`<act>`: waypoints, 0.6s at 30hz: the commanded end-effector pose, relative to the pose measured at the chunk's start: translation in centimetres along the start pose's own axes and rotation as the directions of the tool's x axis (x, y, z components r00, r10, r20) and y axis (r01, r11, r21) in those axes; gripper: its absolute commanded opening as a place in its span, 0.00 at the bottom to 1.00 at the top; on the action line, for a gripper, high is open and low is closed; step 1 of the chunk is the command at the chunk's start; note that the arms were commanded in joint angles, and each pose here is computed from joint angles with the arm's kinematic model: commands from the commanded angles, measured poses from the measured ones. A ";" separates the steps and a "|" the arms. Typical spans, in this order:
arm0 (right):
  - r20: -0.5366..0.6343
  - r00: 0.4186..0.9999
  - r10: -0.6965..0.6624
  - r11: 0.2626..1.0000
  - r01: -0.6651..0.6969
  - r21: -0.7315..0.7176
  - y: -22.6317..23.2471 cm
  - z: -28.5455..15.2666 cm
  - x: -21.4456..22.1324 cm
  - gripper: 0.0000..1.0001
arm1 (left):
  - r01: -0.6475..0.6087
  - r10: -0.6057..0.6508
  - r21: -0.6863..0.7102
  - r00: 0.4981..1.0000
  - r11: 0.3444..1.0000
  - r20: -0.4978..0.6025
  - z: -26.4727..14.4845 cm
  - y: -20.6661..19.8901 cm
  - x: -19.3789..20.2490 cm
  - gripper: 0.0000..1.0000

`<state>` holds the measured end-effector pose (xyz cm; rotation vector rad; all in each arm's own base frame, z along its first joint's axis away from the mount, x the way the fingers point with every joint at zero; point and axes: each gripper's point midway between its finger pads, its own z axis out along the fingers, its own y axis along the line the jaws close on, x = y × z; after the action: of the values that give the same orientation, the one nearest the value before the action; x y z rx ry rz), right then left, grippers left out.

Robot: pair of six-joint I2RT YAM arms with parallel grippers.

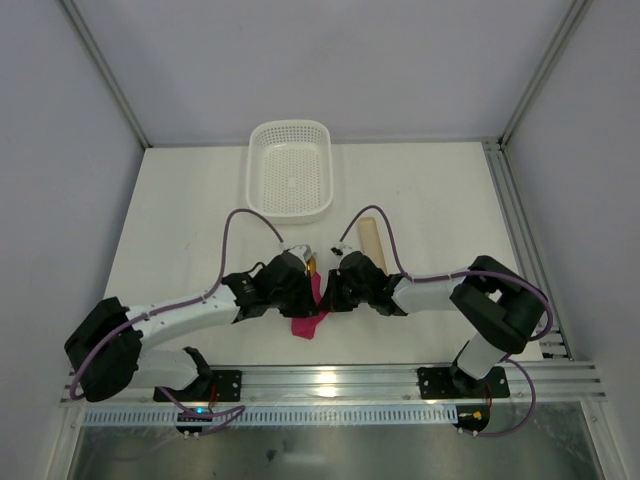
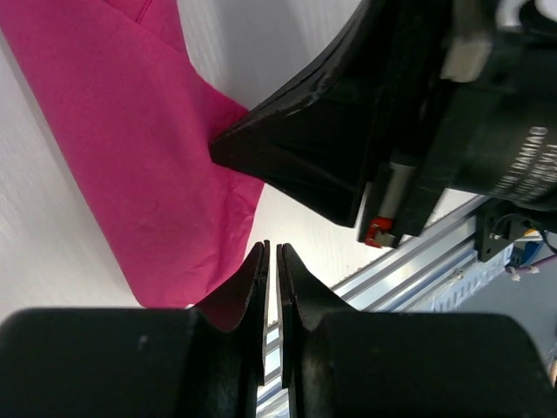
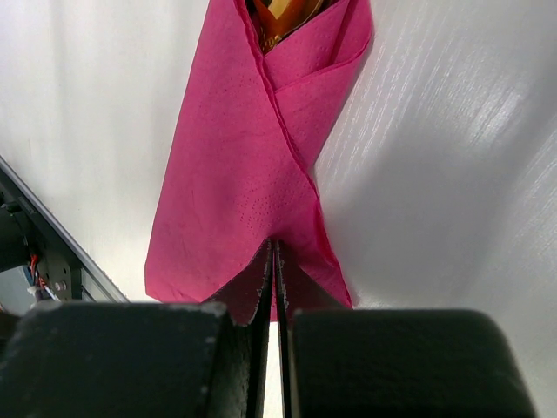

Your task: Place the utensils on the paper napkin and roll it up

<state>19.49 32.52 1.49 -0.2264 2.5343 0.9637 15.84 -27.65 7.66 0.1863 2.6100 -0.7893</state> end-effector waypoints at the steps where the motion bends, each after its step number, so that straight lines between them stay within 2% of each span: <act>1: -0.061 0.998 -0.022 0.984 0.032 0.174 -4.6 -0.6 2.5 0.04 | -0.011 0.011 0.001 0.999 1.000 -0.038 1.2 0.3 0.8 0.10; 10: -0.059 0.998 -0.021 0.982 0.032 0.186 -4.8 -0.6 2.5 0.04 | 0.029 -0.029 -0.001 0.996 1.000 -0.088 2.6 2.1 3.6 0.09; 18: -0.056 0.998 -0.021 0.983 0.030 0.182 -4.7 -0.7 2.5 0.04 | 0.012 -0.013 -0.013 0.997 1.000 -0.079 2.3 2.5 4.0 0.09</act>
<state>19.61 32.29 1.51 -0.2199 2.5325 0.9420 13.81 -26.69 2.74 0.1810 2.7081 -0.7736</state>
